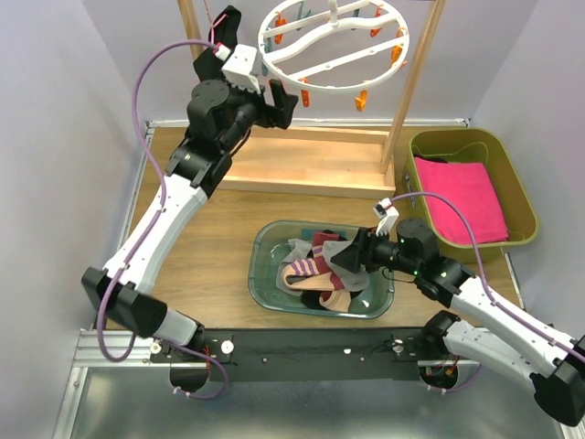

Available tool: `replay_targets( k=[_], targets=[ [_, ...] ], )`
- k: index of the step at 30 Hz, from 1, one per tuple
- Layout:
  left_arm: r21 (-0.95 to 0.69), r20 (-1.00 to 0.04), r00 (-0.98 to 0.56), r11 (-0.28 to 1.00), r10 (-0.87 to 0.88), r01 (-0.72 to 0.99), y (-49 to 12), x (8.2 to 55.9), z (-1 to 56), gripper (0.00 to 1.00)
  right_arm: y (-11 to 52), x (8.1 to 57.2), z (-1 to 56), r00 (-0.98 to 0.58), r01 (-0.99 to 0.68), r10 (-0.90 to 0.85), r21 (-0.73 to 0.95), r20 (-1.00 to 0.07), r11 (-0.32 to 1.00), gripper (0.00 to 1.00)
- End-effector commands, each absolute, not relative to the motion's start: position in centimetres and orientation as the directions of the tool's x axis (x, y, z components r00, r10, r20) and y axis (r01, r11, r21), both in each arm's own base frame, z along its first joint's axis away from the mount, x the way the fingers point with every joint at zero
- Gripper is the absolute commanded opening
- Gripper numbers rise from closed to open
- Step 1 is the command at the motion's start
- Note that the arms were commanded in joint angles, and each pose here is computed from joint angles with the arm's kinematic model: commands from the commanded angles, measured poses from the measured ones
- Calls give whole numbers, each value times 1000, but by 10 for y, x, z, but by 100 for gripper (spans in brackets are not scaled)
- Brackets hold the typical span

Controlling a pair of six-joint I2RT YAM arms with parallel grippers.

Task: Remove the socks clipped to the hanger

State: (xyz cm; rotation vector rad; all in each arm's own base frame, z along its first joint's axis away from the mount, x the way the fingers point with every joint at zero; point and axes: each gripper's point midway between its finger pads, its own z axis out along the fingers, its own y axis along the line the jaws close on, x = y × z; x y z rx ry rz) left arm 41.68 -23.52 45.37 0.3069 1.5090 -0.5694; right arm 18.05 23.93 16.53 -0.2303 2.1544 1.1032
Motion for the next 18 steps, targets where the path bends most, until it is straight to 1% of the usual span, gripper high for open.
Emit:
replay_targets(
  k=[1, 2, 3, 4, 5, 7, 8, 10, 11, 13, 14, 16, 17, 18],
  targets=[
    [-152, -988, -37, 890, -151, 430, -203, 396, 446, 89, 229, 192, 174, -713, -416, 164, 600, -682, 683, 81],
    [-164, -986, -64, 889, -151, 428, -203, 393, 433, 89, 225, 192, 170, -719, -395, 166, 593, -675, 702, 85],
    [-171, -985, -66, 879, -159, 445, -205, 386, 432, 89, 222, 194, 170, -721, -367, 184, 594, -668, 716, 88],
    [-178, -983, -50, 870, -174, 460, -205, 374, 438, 89, 215, 200, 169, -711, -328, 209, 580, -671, 746, 95],
    [-183, -983, -77, 853, -167, 488, -211, 366, 424, 89, 210, 200, 167, -715, -301, 214, 569, -665, 765, 100],
    [-200, -978, -62, 820, -197, 536, -220, 343, 430, 89, 200, 207, 166, -701, -239, 252, 553, -667, 798, 100],
    [-203, -979, -87, 810, -187, 551, -226, 337, 416, 89, 198, 206, 167, -705, -226, 257, 552, -661, 802, 100],
    [-226, -972, -82, 773, -221, 592, -232, 317, 420, 89, 189, 214, 171, -670, -179, 300, 540, -679, 822, 100],
    [-245, -969, -119, 751, -218, 613, -240, 308, 404, 88, 188, 216, 173, -659, -174, 314, 545, -683, 820, 100],
    [-294, -952, -139, 686, -273, 666, -246, 285, 407, 88, 188, 218, 178, -639, -182, 333, 556, -694, 811, 100],
    [-318, -945, -173, 659, -277, 682, -253, 278, 388, 88, 191, 219, 182, -632, -199, 333, 562, -700, 803, 100],
    [-362, -920, -186, 570, -344, 738, -260, 254, 394, 88, 194, 218, 188, -632, -207, 347, 582, -693, 786, 100],
    [-385, -915, -226, 551, -335, 740, -263, 249, 369, 88, 196, 219, 190, -632, -208, 354, 592, -689, 779, 100],
    [-395, -903, -227, 502, -364, 769, -270, 237, 373, 88, 196, 218, 191, -635, -195, 372, 606, -678, 771, 100]
  ],
)
